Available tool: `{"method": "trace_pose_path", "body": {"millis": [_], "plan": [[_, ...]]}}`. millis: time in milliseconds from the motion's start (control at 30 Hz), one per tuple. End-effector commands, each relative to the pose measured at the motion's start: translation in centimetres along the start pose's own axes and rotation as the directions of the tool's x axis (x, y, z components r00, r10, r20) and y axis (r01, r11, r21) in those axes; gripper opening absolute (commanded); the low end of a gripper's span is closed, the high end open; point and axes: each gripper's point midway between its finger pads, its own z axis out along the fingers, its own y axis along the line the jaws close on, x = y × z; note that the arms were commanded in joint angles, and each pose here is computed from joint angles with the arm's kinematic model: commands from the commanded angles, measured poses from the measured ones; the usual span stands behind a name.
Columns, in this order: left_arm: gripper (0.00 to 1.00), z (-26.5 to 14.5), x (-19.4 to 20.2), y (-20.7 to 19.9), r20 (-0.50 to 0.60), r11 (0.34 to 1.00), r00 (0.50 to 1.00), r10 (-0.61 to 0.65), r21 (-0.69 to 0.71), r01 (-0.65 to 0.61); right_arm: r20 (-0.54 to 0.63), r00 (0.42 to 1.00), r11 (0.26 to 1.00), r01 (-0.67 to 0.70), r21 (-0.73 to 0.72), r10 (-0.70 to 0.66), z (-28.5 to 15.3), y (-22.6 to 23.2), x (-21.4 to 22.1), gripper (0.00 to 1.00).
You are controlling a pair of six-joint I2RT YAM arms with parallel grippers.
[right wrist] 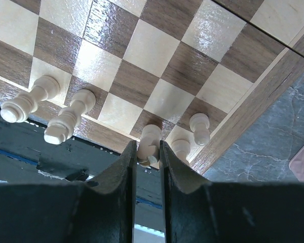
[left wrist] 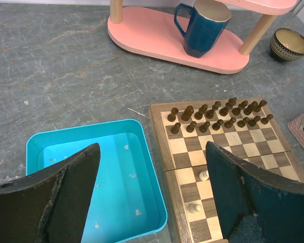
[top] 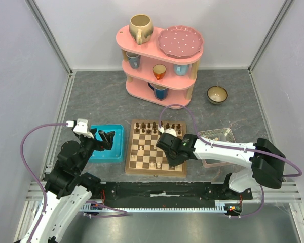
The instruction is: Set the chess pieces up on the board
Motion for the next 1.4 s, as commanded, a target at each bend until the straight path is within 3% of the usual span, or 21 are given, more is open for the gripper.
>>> {"method": "trace_pose_path", "body": {"millis": [0, 400, 633, 967, 1200, 1367], "plan": [[0.9, 0.1, -0.9, -0.3, 0.039, 1.0, 0.999, -0.01, 0.015, 0.01, 0.016, 1.0, 1.0, -0.016, -0.014, 0.017, 0.3, 0.5, -0.3, 0.18], [0.9, 0.1, -1.0, -0.3, 0.042, 1.0, 0.999, -0.011, 0.014, 0.01, 0.009, 1.0, 1.0, -0.017, -0.012, 0.017, 0.6, 0.5, 0.0, 0.3], [0.9, 0.1, -1.0, -0.3, 0.041, 1.0, 0.999, -0.01, 0.013, 0.01, -0.003, 1.0, 1.0, -0.011, -0.01, 0.011, 0.8, 0.4, 0.4, 0.32], [0.9, 0.1, -1.0, -0.3, 0.042, 1.0, 0.999, -0.011, 0.014, 0.01, 0.027, 0.999, 0.999, -0.016, -0.031, 0.017, -0.2, 0.9, -0.6, 0.47], [0.91, 0.0, -1.0, -0.3, 0.045, 1.0, 0.999, -0.011, 0.016, 0.01, 0.171, 0.984, 0.998, -0.039, -0.051, 0.047, -4.5, 1.0, -4.2, 0.48], [0.9, 0.0, -1.0, -0.3, 0.045, 1.0, 0.999, -0.011, 0.016, 0.01, 0.252, 0.959, 0.99, -0.142, 0.022, 0.132, -6.5, -4.4, -6.0, 0.49]]}}
